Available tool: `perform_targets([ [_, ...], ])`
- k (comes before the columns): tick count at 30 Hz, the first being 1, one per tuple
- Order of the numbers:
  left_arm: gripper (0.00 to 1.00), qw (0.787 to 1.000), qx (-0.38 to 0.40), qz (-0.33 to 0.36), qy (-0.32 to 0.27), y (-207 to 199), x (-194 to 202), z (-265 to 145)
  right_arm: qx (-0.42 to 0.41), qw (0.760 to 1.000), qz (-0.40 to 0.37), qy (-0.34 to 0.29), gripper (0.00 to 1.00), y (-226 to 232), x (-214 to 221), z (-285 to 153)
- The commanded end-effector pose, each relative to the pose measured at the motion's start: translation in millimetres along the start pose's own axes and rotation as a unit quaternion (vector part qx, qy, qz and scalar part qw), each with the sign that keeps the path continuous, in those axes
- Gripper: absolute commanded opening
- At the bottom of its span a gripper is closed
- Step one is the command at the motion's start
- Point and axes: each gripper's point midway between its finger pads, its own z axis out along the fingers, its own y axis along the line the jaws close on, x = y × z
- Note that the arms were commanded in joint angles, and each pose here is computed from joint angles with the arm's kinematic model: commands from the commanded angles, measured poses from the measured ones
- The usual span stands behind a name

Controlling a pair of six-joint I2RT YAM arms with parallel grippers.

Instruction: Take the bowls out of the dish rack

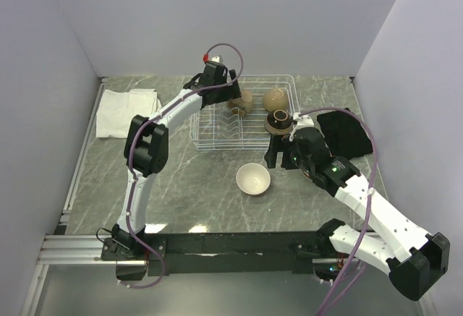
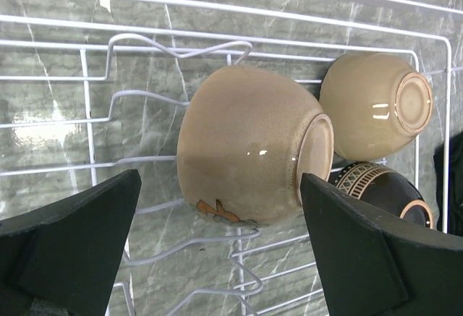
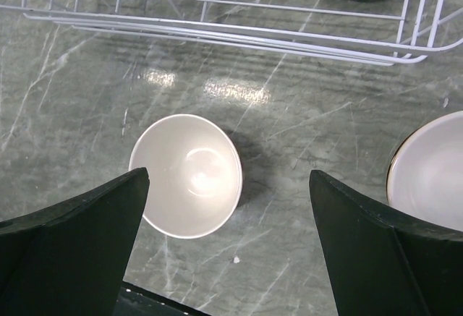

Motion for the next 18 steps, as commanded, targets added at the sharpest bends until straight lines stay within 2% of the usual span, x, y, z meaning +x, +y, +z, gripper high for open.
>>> perform_targets([
  [1,0.99,1.0,0.025,0.003,0.011,-10.6,-1.9,-2.6,0.003,0.999,0.0,-0.032,1.0,-0.9,-16.6,-0.8],
  [18,1.0,0.995,0.074,-0.061,0.037,-29.4,13.9,18.5,0.006,1.0,0.0,-0.021,1.0,-3.2,-11.0,4.1],
])
